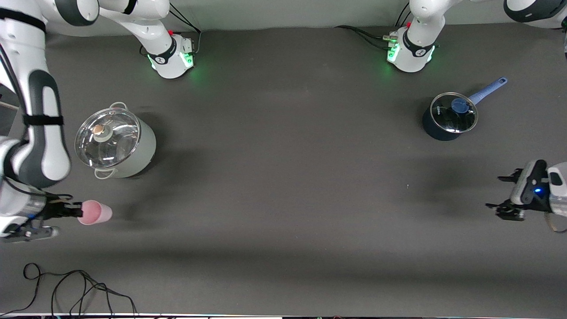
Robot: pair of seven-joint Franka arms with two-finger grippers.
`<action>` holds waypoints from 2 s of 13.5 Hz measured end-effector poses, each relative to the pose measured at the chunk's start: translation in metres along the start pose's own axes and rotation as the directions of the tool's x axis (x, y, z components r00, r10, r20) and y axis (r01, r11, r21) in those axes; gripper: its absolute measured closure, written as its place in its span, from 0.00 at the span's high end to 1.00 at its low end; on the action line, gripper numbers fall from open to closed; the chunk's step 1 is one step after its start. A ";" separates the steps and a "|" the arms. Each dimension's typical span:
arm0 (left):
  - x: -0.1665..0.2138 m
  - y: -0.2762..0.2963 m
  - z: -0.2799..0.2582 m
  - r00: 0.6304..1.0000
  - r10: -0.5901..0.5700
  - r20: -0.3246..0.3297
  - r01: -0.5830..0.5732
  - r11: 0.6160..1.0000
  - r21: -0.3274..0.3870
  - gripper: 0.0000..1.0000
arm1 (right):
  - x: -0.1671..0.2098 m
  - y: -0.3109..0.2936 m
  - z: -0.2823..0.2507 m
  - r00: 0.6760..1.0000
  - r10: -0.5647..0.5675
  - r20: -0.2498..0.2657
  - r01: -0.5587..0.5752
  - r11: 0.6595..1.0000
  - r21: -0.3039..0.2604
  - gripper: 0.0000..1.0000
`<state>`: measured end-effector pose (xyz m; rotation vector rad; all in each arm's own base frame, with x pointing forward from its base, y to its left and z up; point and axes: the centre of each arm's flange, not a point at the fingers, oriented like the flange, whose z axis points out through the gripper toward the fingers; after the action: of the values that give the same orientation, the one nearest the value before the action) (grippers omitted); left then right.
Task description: Transfer pink cup from left to right arm
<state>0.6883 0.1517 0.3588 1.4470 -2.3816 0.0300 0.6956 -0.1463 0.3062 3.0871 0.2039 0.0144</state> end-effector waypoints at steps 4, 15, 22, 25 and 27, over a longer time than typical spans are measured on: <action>0.011 0.019 -0.043 0.983 -0.144 0.117 0.147 0.989 -0.015 1.00 | 0.008 0.001 0.053 0.999 -0.027 -0.031 0.027 0.999 -0.026 0.03; 0.055 0.056 -0.110 0.456 -0.888 -0.062 0.890 0.456 0.011 1.00 | 0.010 0.009 0.050 0.994 0.051 -0.097 -0.045 0.997 0.058 0.42; 0.149 0.054 -0.151 -0.007 -0.999 -0.034 0.999 -0.005 -0.053 1.00 | 0.000 0.027 -0.028 0.996 0.064 -0.056 -0.060 0.995 0.083 1.00; 0.229 0.027 -0.157 -0.174 -0.985 0.002 0.985 -0.174 -0.019 1.00 | -0.022 0.028 -0.121 0.996 0.074 -0.056 -0.068 0.992 0.110 1.00; 0.276 0.009 -0.152 -0.258 -0.966 0.013 0.966 -0.258 -0.010 1.00 | -0.041 0.017 -0.175 0.995 0.096 -0.036 -0.091 0.988 0.127 1.00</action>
<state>0.6096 -0.0504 0.5880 2.8543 -0.3128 -0.4102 0.6549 -0.1606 0.4818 3.2207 0.0633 0.0730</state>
